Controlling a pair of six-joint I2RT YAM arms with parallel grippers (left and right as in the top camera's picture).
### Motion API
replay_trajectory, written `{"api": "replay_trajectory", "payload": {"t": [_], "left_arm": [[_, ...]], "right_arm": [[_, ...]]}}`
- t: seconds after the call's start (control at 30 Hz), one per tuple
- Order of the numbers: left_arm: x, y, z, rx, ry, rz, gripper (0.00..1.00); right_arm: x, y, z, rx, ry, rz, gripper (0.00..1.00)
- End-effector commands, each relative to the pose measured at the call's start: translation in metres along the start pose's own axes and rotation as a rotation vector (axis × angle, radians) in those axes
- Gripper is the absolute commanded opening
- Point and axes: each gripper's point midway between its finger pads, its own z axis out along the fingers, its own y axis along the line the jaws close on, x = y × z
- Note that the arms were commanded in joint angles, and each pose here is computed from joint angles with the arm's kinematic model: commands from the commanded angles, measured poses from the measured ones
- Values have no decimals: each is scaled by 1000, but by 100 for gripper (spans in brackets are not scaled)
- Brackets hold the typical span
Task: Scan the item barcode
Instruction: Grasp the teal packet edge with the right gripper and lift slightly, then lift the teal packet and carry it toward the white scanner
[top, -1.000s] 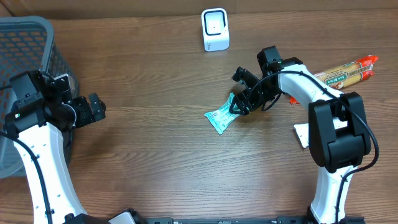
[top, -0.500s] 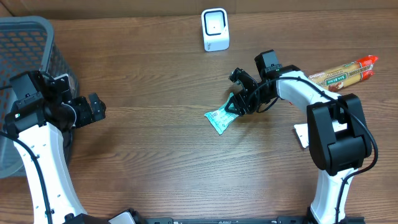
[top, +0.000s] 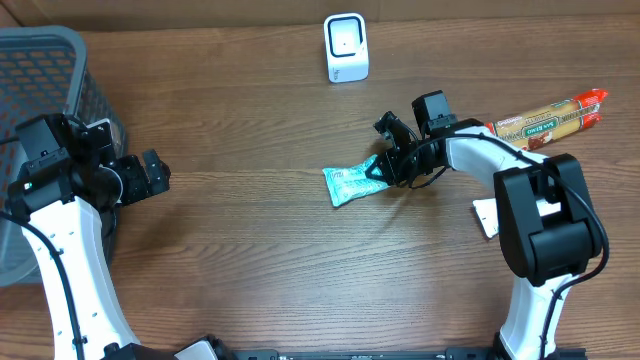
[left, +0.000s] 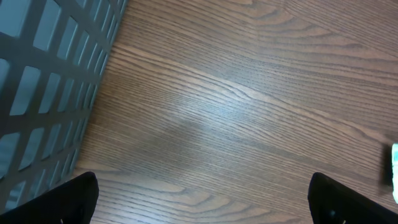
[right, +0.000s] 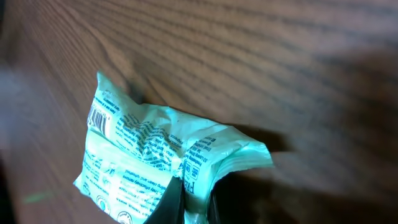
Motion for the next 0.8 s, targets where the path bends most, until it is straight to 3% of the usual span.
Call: {"api": "replay_trajectory", "payload": {"t": [0.0, 0.2, 0.43, 0.6, 0.77], "left_arm": [[-3, 0, -1, -5, -5, -16, 100], [-3, 0, -1, -5, -5, -16, 100], [-3, 0, -1, -5, -5, -16, 100], [-3, 0, -1, -5, -5, -16, 100], [-3, 0, -1, -5, -4, -17, 100]], "right_arm": [[11, -10, 1, -10, 53, 119, 4], [-31, 29, -67, -102, -58, 85, 4], [-70, 96, -165, 25, -321, -163, 4], [-76, 140, -225, 83, -484, -296, 4], [-70, 166, -254, 96, -553, -353, 4]]}}
